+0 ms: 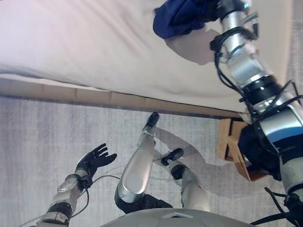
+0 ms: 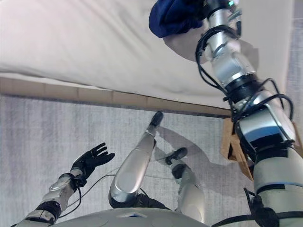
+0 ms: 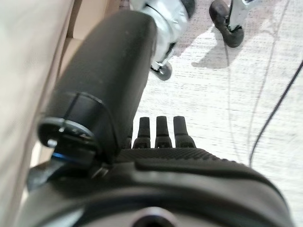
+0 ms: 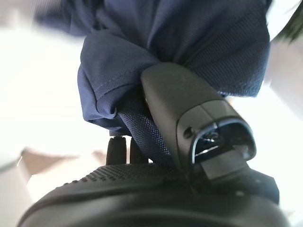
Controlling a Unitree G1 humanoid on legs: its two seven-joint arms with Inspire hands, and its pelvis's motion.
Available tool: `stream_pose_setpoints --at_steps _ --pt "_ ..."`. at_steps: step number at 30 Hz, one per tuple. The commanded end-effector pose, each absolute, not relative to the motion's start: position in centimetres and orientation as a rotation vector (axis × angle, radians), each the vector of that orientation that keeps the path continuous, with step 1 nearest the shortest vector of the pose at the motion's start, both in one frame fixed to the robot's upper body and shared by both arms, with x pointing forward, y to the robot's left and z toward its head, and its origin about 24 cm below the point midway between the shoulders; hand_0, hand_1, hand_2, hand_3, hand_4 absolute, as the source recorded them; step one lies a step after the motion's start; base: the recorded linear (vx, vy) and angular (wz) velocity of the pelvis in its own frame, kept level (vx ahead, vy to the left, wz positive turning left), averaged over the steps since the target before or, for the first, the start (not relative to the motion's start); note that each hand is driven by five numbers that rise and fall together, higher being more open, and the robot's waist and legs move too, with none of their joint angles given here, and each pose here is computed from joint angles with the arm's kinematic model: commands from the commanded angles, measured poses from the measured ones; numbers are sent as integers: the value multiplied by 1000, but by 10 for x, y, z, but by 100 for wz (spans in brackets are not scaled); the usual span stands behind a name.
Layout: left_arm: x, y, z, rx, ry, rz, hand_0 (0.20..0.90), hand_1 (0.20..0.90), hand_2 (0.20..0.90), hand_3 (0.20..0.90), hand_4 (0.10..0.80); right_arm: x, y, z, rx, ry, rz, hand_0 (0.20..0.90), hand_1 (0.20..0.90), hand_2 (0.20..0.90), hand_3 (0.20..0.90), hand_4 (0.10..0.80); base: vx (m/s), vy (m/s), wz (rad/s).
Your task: Pick up the clothes from the bed and place them into the basket
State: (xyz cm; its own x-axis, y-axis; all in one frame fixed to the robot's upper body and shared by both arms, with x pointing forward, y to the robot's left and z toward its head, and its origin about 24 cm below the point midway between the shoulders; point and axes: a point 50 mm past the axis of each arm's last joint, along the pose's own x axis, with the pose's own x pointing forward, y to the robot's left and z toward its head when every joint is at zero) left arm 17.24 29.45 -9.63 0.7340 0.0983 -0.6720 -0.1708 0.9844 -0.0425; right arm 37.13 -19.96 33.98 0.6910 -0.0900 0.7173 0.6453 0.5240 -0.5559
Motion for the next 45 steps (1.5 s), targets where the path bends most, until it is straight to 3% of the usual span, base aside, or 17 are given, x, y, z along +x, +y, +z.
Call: stream_pose_setpoints --at_steps 1,11,20,32,35,45 --pt "118 308 -117 -10 948 180 900 900 900 900 800 335 -236 371 -879 -845 -702 300 300 300 200 100 188 29 -27" --pt "86 290 -140 42 1130 160 900 900 900 900 800 294 -305 356 -866 -743 -855 300 300 300 200 100 68 13 -32" --pt "107 276 -141 86 1140 90 900 900 900 900 800 282 -342 318 -940 -533 -854 300 300 300 200 100 8 -97 -38" --pt "115 268 -140 136 1153 1 900 900 900 900 800 296 -363 255 -1108 -209 -752 300 300 300 200 100 -5 -157 -20" --pt "123 263 -139 137 1134 -20 900 900 900 900 800 301 -369 253 -1139 -160 -754 300 300 300 200 100 -64 -121 0" --pt "198 244 -106 104 844 -70 900 900 900 900 800 319 -377 278 -1100 -105 -960 300 300 300 200 100 -226 -111 -3"
